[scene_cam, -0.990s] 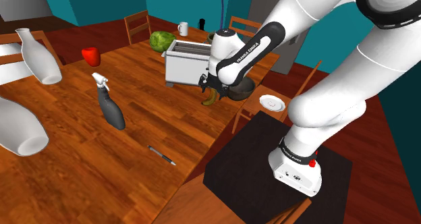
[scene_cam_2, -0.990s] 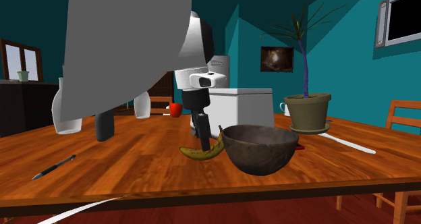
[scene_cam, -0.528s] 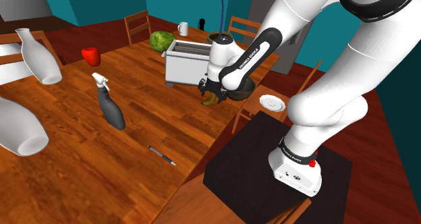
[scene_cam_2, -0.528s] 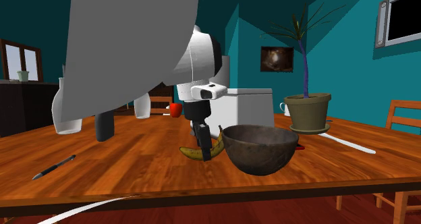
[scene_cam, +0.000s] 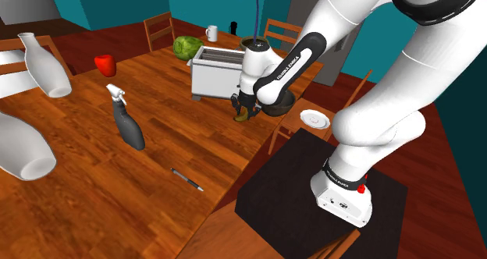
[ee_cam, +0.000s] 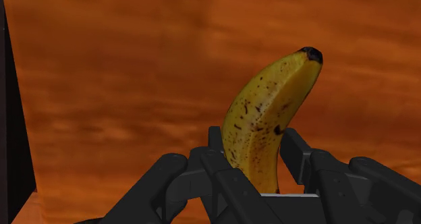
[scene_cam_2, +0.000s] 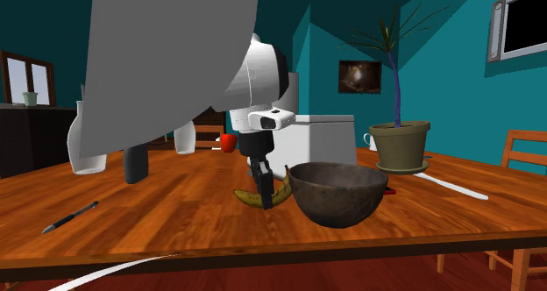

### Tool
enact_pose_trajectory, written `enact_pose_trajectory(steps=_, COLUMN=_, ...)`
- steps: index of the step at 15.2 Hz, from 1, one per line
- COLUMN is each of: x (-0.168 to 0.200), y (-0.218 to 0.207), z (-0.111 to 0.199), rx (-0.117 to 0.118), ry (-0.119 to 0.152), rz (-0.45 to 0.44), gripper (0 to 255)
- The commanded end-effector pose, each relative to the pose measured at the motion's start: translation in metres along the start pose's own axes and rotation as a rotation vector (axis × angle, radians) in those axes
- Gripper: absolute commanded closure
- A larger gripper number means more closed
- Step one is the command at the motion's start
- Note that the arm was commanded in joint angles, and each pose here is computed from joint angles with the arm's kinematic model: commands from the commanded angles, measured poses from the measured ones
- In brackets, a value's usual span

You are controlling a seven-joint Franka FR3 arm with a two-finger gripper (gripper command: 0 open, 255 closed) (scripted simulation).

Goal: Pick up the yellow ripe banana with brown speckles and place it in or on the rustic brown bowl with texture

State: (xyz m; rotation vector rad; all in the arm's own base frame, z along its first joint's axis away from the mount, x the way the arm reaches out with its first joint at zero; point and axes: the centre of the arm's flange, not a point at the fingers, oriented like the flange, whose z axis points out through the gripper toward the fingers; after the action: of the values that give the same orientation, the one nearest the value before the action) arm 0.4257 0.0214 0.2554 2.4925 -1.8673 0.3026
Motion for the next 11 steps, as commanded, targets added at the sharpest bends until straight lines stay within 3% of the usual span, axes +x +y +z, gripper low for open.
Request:
enact_pose_trajectory(steps=1, x=0.000, y=0.000, z=0.000, rx=0.000, ry=0.000, rz=0.000, gripper=255)
enact_pose_trajectory(steps=7, x=0.000, y=0.000, z=0.000, rx=0.000, ry=0.000, rz=0.000, gripper=255)
enact_pose_trajectory(steps=11, x=0.004, y=-0.002, z=-0.021, rx=0.000, ry=0.000, rz=0.000, gripper=255)
